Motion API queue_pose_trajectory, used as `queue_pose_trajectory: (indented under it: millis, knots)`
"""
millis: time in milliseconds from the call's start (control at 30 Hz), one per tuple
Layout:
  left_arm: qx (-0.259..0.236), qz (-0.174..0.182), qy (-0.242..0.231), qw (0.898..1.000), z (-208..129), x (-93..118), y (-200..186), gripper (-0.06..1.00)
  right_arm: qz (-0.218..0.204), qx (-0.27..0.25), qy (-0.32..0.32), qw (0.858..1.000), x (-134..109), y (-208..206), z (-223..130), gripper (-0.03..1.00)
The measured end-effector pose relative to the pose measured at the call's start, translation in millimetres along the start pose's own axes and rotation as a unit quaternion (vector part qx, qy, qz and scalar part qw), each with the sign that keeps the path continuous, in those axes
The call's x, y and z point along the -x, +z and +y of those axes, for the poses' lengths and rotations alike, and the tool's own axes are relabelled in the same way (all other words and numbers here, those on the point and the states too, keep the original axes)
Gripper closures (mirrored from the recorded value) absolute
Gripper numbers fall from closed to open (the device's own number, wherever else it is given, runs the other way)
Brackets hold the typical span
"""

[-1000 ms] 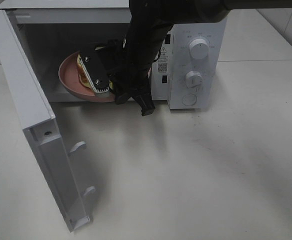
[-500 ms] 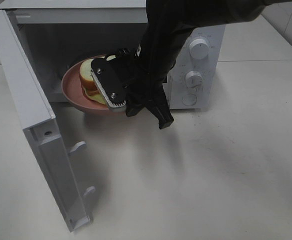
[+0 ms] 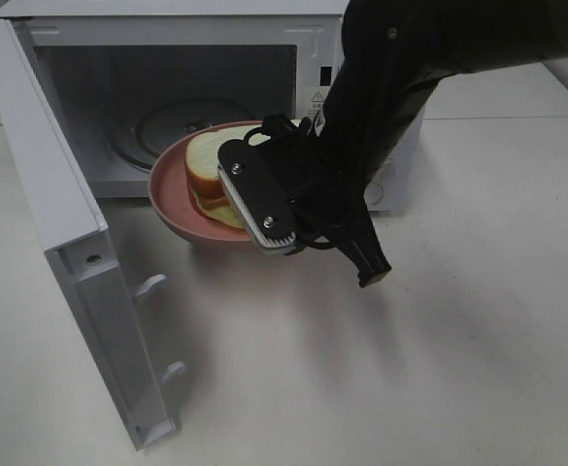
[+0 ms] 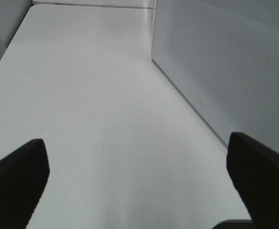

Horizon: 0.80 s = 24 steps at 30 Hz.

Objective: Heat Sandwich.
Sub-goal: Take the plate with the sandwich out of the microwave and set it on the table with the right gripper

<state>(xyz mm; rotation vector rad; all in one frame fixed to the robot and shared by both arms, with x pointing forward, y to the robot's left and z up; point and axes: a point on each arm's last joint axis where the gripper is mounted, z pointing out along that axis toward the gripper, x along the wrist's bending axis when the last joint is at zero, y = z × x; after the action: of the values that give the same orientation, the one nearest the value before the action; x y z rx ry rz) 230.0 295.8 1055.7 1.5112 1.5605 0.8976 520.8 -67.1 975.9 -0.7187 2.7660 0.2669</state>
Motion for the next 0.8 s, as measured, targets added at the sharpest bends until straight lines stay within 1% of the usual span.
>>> queue_pose_trajectory:
  millis: [67,100,133,200,233,300,367,467,533,600,633,733,800]
  knots:
    - [0.0,0.0,0.0,1.0,0.0,0.0,0.0,-0.01,0.001,-0.001,0.002,1.0,-6.3,-3.3,-1.4,0.93]
    - [0.0,0.0,0.0,1.0,0.0,0.0,0.0,-0.01,0.003,-0.002,0.003,1.0,-14.0,-6.2,-3.1,0.93]
    - [0.0,0.0,0.0,1.0,0.0,0.0,0.0,-0.01,0.003,-0.002,0.003,1.0,-14.0,-6.2,-3.1,0.93]
    - [0.0,0.0,0.0,1.0,0.0,0.0,0.0,-0.01,0.006,-0.004,0.003,1.0,-22.3,-8.6,-4.5,0.93]
    - [0.0,0.0,0.0,1.0,0.0,0.0,0.0,-0.01,0.01,-0.005,0.003,1.0,-30.7,-10.8,-5.9,0.93]
    - [0.0,0.0,0.0,1.0,0.0,0.0,0.0,-0.01,0.012,-0.005,0.003,1.0,-34.2,-11.8,-6.4,0.93]
    - [0.0,0.0,0.0,1.0,0.0,0.0,0.0,-0.01,0.013,-0.005,0.004,1.0,-46.9,-16.4,-8.4,0.93]
    - [0.0,0.0,0.0,1.0,0.0,0.0,0.0,-0.01,0.011,-0.006,0.004,1.0,-53.9,-19.6,-9.5,0.93]
    - [0.0,0.0,0.0,1.0,0.0,0.0,0.0,-0.01,0.002,-0.005,0.011,1.0,-63.7,-25.9,-10.9,0.93]
    - [0.0,0.0,0.0,1.0,0.0,0.0,0.0,-0.01,0.001,-0.005,0.015,1.0,-71.1,-29.2,-12.0,0.93]
    - [0.0,0.0,0.0,1.0,0.0,0.0,0.0,-0.01,0.001,-0.005,0.015,1.0,-71.1,-29.2,-12.0,0.93]
    - [0.0,0.0,0.0,1.0,0.0,0.0,0.0,-0.01,-0.005,-0.003,0.023,1.0,-84.2,-38.1,-13.8,0.93]
    - [0.0,0.0,0.0,1.0,0.0,0.0,0.0,-0.01,-0.006,-0.003,0.027,1.0,-87.1,-39.8,-14.2,0.93]
